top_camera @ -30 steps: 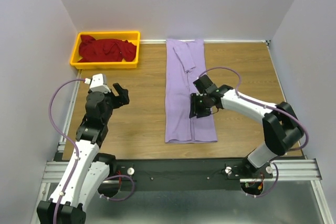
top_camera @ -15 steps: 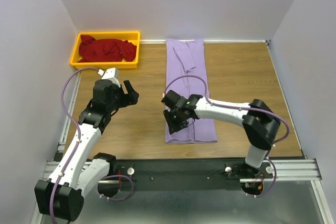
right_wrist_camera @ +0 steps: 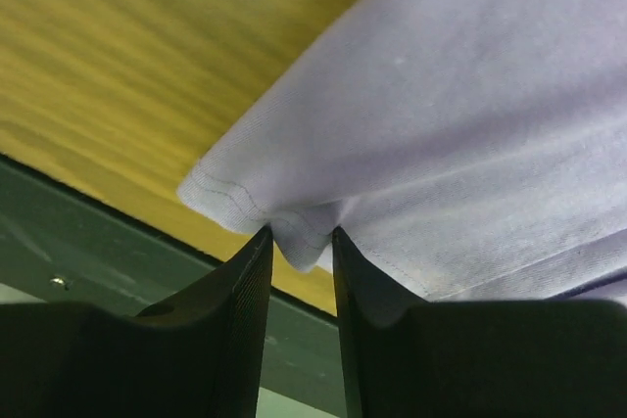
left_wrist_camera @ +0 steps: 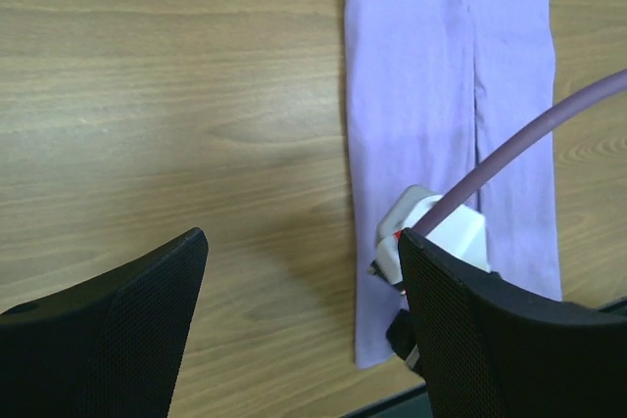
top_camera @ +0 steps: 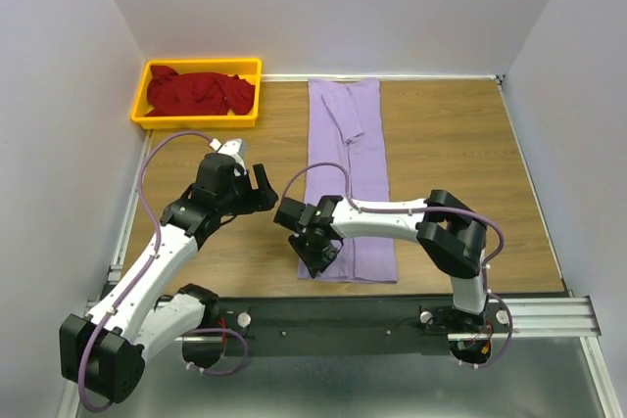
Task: Fold and stack the t-shirts
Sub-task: Fold the tshirt
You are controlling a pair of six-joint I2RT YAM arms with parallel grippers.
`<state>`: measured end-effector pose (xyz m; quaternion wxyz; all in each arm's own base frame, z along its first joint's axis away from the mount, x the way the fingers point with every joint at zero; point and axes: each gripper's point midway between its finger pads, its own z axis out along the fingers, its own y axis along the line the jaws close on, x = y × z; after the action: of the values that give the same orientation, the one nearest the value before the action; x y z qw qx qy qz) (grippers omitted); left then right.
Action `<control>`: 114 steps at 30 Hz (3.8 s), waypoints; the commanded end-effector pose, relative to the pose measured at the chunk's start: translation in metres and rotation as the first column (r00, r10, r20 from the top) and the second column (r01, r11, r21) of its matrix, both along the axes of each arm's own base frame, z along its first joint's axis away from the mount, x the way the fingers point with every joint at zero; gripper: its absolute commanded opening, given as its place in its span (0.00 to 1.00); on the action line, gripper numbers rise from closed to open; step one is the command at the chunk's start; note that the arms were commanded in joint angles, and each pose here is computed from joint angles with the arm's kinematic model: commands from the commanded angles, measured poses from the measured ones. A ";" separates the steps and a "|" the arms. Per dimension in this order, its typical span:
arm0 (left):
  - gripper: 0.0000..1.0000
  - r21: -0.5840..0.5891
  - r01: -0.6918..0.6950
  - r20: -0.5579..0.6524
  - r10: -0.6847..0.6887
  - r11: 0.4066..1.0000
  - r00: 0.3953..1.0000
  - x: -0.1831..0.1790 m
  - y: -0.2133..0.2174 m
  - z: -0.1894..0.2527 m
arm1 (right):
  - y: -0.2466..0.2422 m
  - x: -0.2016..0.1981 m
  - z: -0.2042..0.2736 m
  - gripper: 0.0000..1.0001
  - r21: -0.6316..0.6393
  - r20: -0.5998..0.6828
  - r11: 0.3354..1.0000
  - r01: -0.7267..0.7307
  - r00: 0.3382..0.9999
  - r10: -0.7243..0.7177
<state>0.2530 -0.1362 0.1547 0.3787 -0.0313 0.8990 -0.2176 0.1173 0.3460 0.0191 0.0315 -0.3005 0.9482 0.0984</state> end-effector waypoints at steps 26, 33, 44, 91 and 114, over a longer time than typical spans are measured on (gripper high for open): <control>0.86 0.105 0.258 -0.362 -0.205 0.960 0.909 -0.088 -0.062 -0.070 | -0.174 0.025 0.036 0.59 -0.016 0.174 0.832 0.554 0.821 -0.544; 0.84 0.122 0.312 -0.404 -0.240 0.942 0.883 -0.099 -0.082 -0.079 | -0.177 0.014 0.017 0.59 -0.033 0.102 0.835 0.550 0.833 -0.544; 0.82 0.158 0.338 -0.467 -0.231 0.928 0.854 -0.108 -0.092 -0.098 | -0.187 0.002 -0.012 0.53 -0.082 -0.005 0.830 0.552 0.833 -0.554; 0.07 0.357 0.479 -0.670 -0.137 0.802 0.729 -0.132 -0.088 -0.157 | -0.186 0.006 -0.016 0.09 -0.076 -0.020 0.847 0.526 0.849 -0.529; 0.00 0.201 0.385 -0.491 -0.248 0.901 0.835 -0.084 -0.109 -0.090 | -0.168 0.050 0.043 0.01 0.076 0.076 0.858 0.508 0.855 -0.513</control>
<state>0.1201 -0.2304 0.0447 0.0577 0.1422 0.9831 -0.0997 0.1242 0.1841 0.0505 0.0432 -0.0407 0.9883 0.1407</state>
